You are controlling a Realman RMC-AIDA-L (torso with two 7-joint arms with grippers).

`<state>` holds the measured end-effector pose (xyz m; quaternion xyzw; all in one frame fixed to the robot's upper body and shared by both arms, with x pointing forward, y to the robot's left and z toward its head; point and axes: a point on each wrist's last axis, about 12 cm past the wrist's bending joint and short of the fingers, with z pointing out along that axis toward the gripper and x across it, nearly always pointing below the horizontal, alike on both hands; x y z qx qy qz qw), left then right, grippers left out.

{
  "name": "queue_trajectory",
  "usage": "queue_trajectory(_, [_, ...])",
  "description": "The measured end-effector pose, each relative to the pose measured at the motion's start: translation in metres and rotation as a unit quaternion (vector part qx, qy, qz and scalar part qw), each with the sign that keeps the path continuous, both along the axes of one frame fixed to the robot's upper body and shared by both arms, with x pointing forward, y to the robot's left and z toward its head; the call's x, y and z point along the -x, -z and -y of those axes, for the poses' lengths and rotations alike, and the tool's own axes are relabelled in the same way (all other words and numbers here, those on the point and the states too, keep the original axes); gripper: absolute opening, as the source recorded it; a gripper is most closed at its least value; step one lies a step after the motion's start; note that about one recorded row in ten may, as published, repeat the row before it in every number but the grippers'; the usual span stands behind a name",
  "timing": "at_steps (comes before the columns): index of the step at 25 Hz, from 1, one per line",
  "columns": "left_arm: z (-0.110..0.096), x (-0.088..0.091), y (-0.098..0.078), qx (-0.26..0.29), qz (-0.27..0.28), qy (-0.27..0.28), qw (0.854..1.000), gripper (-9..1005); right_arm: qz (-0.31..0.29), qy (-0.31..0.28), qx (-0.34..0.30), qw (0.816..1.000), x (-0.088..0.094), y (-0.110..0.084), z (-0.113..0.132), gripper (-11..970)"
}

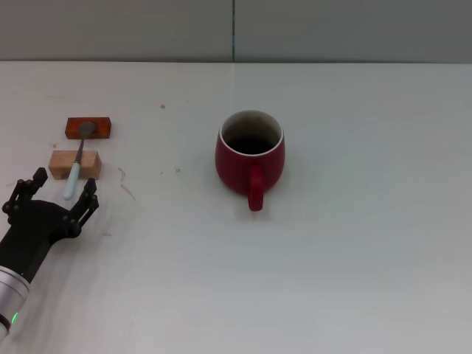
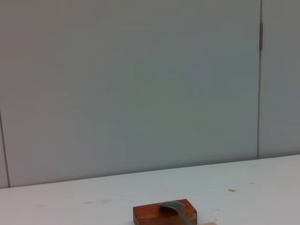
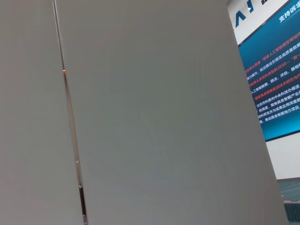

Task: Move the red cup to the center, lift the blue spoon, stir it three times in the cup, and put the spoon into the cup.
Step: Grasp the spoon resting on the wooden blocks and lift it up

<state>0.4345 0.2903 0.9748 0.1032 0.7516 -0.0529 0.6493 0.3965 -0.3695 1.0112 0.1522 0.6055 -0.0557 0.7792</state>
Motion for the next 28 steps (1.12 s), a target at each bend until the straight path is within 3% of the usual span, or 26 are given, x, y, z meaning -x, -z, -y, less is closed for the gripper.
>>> queue_trajectory(28, [0.0063,-0.0061,0.0007,-0.001,-0.008,0.015,1.000,829,0.003,-0.004,-0.001,1.000,-0.0035,-0.0010,-0.0017,754])
